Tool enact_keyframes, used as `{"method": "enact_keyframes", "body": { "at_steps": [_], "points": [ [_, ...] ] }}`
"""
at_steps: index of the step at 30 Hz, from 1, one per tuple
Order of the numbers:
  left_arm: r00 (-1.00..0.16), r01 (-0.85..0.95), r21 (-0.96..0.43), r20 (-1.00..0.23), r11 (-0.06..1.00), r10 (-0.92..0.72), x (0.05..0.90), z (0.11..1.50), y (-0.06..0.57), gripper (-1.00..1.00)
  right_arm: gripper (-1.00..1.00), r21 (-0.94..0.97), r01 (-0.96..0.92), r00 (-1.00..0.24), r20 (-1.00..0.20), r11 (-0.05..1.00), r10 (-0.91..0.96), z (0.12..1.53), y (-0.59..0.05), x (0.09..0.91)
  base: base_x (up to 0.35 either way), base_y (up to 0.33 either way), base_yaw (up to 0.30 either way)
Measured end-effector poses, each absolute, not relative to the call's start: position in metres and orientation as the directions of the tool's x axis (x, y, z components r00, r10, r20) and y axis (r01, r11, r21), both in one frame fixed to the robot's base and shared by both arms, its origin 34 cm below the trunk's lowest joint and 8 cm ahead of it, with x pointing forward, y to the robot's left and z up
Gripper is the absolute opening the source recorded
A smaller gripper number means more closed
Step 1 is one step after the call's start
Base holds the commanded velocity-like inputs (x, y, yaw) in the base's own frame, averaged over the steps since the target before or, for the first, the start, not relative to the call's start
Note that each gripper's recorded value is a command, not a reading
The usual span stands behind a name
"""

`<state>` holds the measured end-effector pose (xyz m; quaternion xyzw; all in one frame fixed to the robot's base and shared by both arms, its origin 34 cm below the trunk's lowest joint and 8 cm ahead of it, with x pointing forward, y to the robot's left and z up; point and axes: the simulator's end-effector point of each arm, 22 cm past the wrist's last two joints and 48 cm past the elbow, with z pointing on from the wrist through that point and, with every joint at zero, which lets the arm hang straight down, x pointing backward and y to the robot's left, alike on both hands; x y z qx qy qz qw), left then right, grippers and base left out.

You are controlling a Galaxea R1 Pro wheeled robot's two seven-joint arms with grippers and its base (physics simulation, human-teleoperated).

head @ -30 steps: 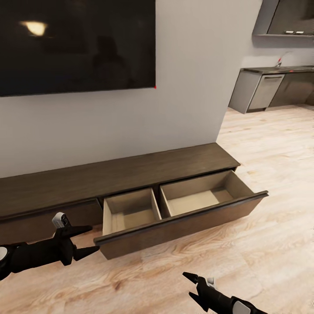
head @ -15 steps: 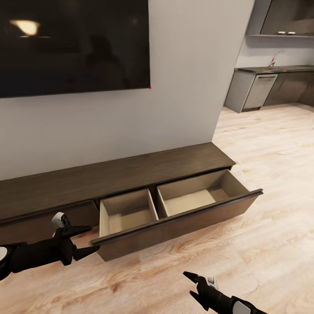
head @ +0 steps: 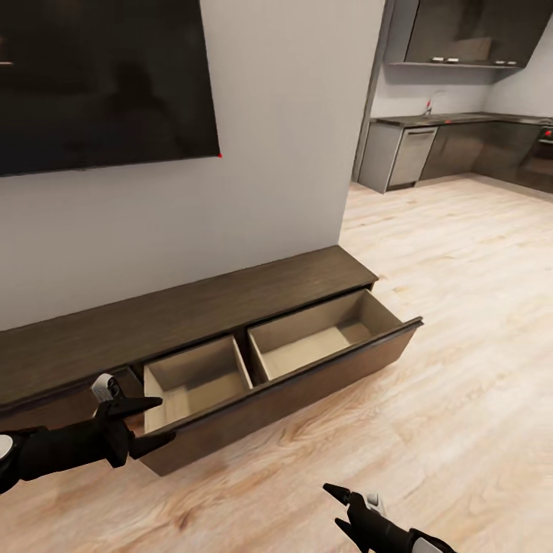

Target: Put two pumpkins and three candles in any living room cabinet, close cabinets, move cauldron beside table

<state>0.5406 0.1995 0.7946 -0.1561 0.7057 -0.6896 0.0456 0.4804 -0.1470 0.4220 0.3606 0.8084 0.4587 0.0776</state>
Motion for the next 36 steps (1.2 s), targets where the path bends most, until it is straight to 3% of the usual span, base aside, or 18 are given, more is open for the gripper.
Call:
{"method": "enact_keyframes", "body": {
  "at_steps": [36],
  "points": [
    [-0.949, -0.146, -0.989, 0.14, -0.001, -0.282, 0.5392, 0.8, 0.1992, 1.0, 1.0, 0.804, 0.502, -0.729, 0.196, 0.318, 0.656, 0.4263, -0.1473, 0.4838, 0.0, 0.0, -0.278]
  ]
}}
